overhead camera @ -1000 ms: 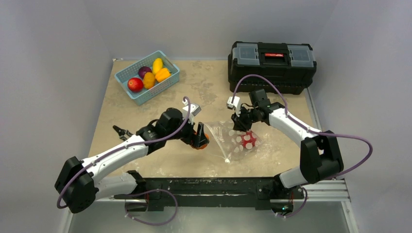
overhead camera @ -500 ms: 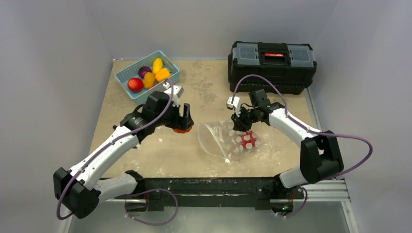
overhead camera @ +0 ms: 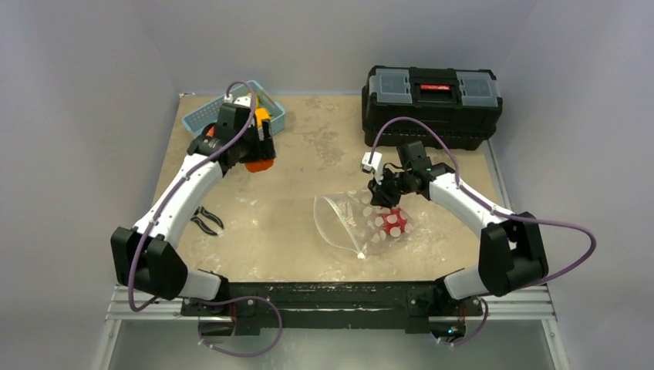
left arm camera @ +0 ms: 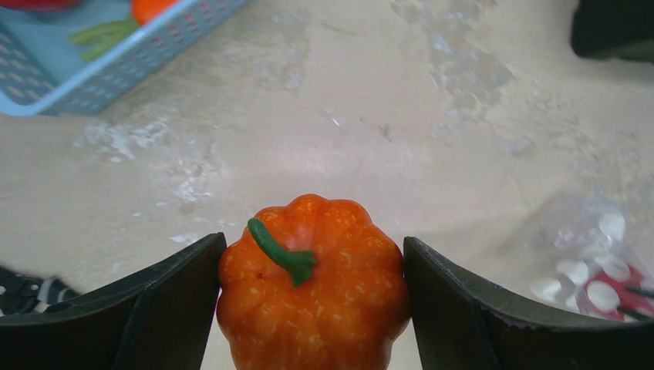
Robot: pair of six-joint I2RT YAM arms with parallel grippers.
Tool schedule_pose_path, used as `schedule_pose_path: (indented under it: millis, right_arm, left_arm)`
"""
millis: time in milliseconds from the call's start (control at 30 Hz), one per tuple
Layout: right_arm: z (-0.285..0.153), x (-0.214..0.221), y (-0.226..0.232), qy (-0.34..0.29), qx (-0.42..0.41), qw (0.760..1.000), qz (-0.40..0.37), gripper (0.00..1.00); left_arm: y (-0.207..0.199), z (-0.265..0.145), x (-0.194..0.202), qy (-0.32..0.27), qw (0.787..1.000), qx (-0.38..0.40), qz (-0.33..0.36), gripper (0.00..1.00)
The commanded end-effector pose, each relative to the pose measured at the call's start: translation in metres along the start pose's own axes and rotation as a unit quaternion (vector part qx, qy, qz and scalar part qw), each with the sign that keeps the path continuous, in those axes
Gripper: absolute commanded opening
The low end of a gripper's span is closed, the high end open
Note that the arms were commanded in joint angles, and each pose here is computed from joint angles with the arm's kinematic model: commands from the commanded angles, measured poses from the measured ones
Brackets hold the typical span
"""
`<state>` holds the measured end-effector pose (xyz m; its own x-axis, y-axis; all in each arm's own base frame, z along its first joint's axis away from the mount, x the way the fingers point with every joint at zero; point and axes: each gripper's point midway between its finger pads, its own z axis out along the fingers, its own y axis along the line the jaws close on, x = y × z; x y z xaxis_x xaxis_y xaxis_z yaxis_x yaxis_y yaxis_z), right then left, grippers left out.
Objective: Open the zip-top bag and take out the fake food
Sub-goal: Place the fake vegetable in the bin.
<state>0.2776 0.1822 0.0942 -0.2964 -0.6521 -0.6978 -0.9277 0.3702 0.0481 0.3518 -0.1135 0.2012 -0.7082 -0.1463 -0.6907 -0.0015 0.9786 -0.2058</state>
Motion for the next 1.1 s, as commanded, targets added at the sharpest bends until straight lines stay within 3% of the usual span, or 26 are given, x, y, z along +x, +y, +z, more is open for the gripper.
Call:
schedule_pose_path:
  millis: [0, 400, 867, 1067]
  right_arm:
    - [-0.008, -0.013, -0.002, -0.022, 0.008, 1.000, -0.018, 0.21]
    - [-0.011, -0.014, -0.003, -0.025, 0.014, 0.999, -0.024, 0.21]
    - [-0.013, -0.014, -0.006, -0.023, 0.025, 0.999, -0.030, 0.21]
    - [-0.011, -0.011, -0.007, -0.019, 0.025, 0.999, -0.029, 0.21]
  left_arm:
    - [0.036, 0.006, -0.052, -0.058, 0.993, -0.088, -0.044, 0.00]
    - [0.109, 0.037, -0.113, -0.128, 0.960, -0.245, -0.049, 0.00]
    - [0.150, 0.074, -0.144, -0.139, 0.942, -0.304, -0.028, 0.00]
    - [0.163, 0.092, -0.151, -0.128, 0.937, -0.325, -0.016, 0.14]
